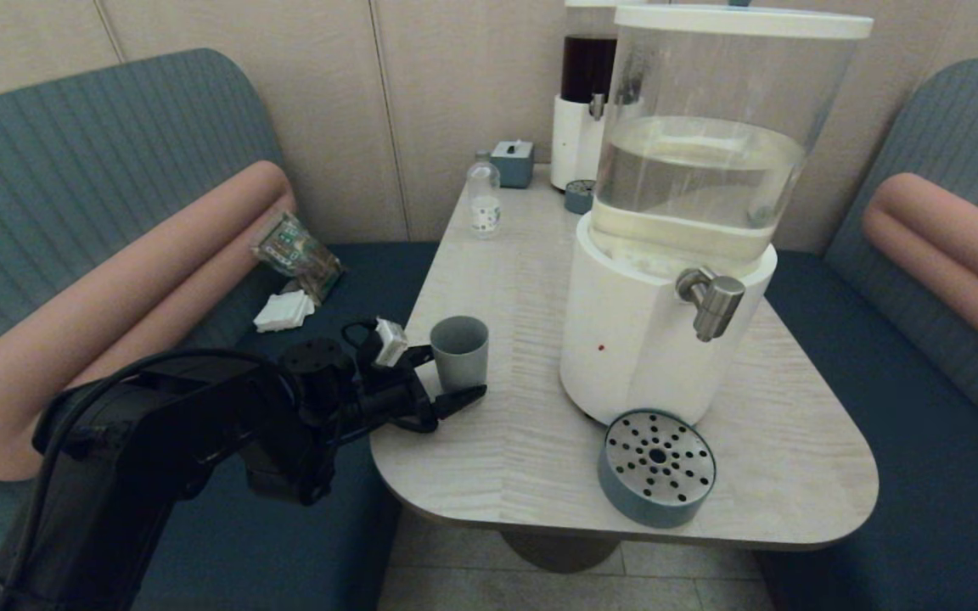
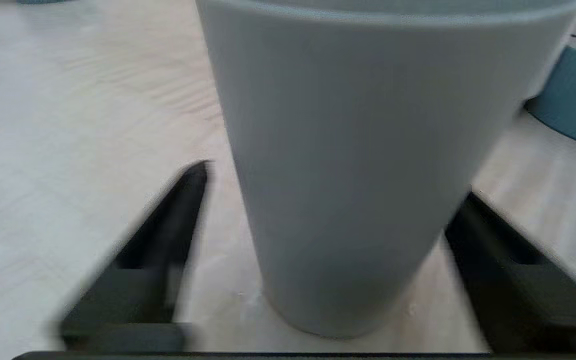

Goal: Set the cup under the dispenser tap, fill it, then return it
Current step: Pick up the cup, then place it under the water dispenser

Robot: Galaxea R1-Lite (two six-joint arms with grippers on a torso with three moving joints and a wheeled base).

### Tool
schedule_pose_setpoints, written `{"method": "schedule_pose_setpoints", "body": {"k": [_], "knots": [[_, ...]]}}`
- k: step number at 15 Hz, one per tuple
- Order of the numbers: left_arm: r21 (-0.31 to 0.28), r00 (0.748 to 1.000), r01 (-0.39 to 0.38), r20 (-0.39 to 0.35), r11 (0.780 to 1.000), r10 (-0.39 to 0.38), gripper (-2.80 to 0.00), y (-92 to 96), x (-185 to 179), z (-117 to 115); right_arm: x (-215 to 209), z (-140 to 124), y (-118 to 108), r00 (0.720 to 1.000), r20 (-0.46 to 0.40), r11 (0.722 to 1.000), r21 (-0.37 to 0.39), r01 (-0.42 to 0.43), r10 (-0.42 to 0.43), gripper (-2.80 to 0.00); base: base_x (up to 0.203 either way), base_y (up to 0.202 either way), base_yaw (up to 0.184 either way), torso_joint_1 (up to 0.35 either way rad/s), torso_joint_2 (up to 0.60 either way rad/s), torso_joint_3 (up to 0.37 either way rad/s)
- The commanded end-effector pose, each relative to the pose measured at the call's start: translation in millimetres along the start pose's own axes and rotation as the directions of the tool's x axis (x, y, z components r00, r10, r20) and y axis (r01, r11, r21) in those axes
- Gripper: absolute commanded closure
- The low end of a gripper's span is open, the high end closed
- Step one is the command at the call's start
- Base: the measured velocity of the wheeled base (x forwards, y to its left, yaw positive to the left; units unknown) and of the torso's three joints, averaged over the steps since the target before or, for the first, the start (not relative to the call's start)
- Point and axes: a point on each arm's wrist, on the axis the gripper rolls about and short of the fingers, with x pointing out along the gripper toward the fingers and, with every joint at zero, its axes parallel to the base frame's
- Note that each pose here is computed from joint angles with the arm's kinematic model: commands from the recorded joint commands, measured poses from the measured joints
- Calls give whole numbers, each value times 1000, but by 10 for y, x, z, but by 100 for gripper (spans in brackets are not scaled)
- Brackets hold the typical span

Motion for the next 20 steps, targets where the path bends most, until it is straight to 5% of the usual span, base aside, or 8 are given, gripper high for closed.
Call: {"method": "schedule_pose_setpoints", "body": {"k": [1,9,15,20], "knots": [[29,1000,-7,27,1000,6,0,35,43,65,0,0,0,1000,0,1000,-1,-1,1,0,0,0,0,0,0,0],[24,1000,-1,25,1000,1,0,-94,-30,316,0,0,0,1000,0,1000,1,-1,1,0,0,0,0,0,0,0],[34,992,106,61,994,-108,0,-746,-40,1018,0,0,0,1000,0,1000,-1,-1,1,0,0,0,0,0,0,0],[-5,982,163,96,987,-162,0,-1200,273,1133,0,0,0,1000,0,1000,1,-1,1,0,0,0,0,0,0,0]]}}
